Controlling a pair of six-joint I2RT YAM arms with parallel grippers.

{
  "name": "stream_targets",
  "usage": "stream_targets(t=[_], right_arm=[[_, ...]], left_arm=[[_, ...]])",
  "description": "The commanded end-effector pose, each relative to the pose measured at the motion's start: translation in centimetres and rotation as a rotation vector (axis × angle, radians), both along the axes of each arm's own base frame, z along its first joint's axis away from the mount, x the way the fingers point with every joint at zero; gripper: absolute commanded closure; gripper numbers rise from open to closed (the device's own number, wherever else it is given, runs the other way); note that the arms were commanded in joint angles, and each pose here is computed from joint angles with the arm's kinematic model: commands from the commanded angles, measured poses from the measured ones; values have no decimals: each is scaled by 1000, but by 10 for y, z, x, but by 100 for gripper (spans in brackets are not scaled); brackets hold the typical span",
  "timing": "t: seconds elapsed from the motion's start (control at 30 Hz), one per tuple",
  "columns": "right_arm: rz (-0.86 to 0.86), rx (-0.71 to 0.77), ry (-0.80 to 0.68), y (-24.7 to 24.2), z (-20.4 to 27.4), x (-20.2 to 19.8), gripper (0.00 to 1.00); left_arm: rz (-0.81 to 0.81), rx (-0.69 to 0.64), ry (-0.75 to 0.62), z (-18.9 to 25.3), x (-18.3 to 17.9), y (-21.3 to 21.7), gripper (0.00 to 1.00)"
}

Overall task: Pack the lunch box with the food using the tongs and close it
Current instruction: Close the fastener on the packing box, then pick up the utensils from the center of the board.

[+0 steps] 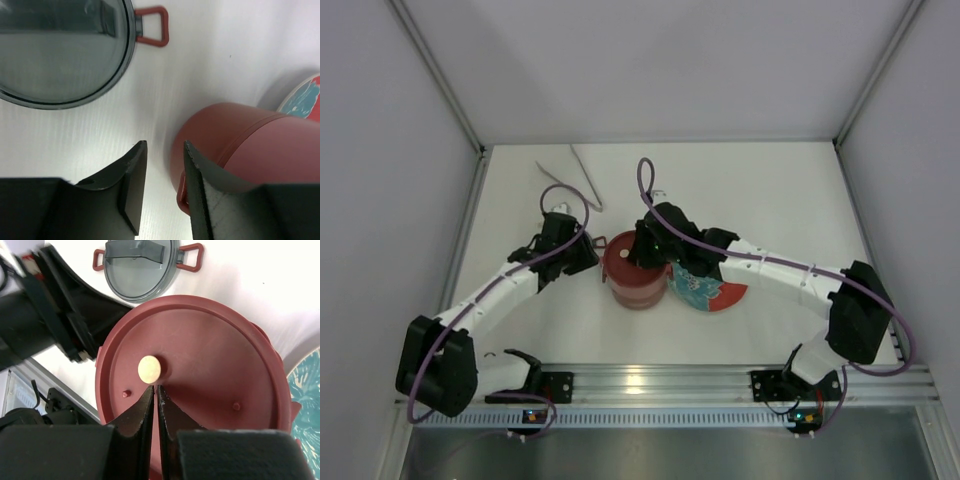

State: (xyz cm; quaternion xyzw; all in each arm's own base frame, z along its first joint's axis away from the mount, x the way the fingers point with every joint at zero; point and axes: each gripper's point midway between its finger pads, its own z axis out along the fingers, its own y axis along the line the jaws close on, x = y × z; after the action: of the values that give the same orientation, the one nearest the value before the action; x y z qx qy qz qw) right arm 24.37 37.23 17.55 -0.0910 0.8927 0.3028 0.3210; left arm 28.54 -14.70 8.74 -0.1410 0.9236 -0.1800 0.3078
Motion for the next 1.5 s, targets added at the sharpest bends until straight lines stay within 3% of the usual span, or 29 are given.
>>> stream_targets(t=[0.0, 0.47, 0.87, 1.1, 1.47], right_arm=[[-10, -217, 77, -41, -45, -22, 94], [-20, -194, 41, -45, -24, -19, 90], [13, -89, -64, -48, 42, -22, 75], [32, -61, -136, -62, 79, -28, 73], [23, -51, -199, -88, 95, -38, 71]], left_arm=[[81, 15, -116, 41, 25, 15, 59], [268, 21, -197, 84, 71, 60, 50], [571, 5, -171, 55, 118, 128, 49], [684, 7, -90, 14, 148, 136, 49], [795, -10, -77, -6, 172, 144, 48]])
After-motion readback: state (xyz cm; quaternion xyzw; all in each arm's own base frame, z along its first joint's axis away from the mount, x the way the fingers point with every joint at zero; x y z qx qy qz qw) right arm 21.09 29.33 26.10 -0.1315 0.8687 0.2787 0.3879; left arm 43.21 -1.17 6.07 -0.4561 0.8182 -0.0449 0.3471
